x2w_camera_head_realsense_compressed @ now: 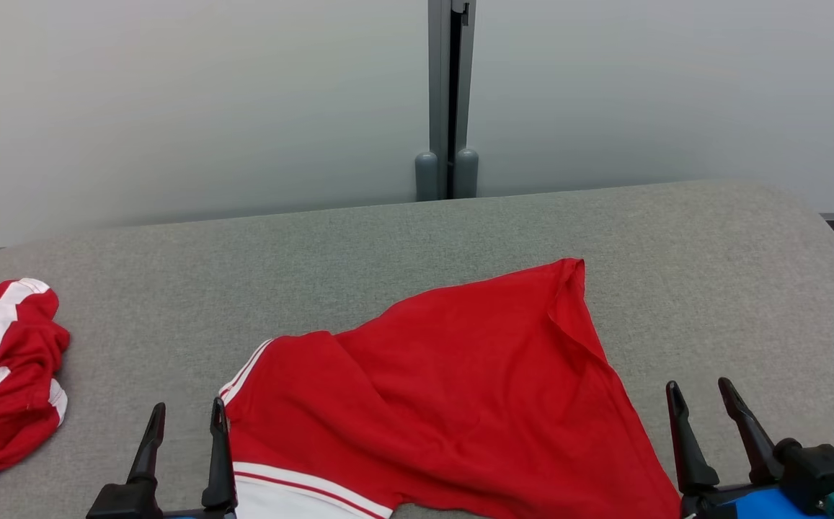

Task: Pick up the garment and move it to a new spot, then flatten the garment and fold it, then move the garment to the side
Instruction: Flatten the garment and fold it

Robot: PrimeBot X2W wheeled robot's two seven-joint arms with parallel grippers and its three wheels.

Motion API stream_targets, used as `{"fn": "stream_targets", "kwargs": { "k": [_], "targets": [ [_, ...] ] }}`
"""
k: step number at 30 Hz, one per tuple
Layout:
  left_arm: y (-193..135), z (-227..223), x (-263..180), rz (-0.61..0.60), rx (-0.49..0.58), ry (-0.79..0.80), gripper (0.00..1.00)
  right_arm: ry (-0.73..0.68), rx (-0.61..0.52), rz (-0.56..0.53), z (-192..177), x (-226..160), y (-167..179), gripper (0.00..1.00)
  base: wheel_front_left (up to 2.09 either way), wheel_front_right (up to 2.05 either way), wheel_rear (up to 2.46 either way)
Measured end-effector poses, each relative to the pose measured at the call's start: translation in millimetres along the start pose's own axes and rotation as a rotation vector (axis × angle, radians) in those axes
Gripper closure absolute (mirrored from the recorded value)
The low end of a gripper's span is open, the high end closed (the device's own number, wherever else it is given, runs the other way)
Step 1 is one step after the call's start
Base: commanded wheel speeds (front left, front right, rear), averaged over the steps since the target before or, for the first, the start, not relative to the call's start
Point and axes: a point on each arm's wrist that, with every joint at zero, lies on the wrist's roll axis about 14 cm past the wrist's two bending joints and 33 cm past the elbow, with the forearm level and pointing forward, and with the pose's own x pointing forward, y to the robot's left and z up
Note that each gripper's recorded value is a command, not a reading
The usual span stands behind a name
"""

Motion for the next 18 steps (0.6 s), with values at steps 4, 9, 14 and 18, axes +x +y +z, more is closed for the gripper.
{"fn": "stream_targets", "kwargs": {
  "k": [4,9,14,18],
  "targets": [
    [9,5,-5,0.022,0.019,-0.016,0.0,-0.051,0.011,0.046,15,6,20,0.0,0.0,0.0,0.0],
    [16,9,-13,0.041,0.038,-0.029,0.0,-0.075,0.026,0.093,21,6,38,0.0,0.0,0.0,0.0],
    [21,12,-17,0.057,0.048,-0.037,0.0,-0.09,0.031,0.105,26,4,43,0.0,0.0,0.0,0.0],
    [24,14,-21,0.062,0.054,-0.043,0.0,-0.086,0.032,0.107,25,-1,45,0.0,0.0,0.0,0.0]
  ]
}}
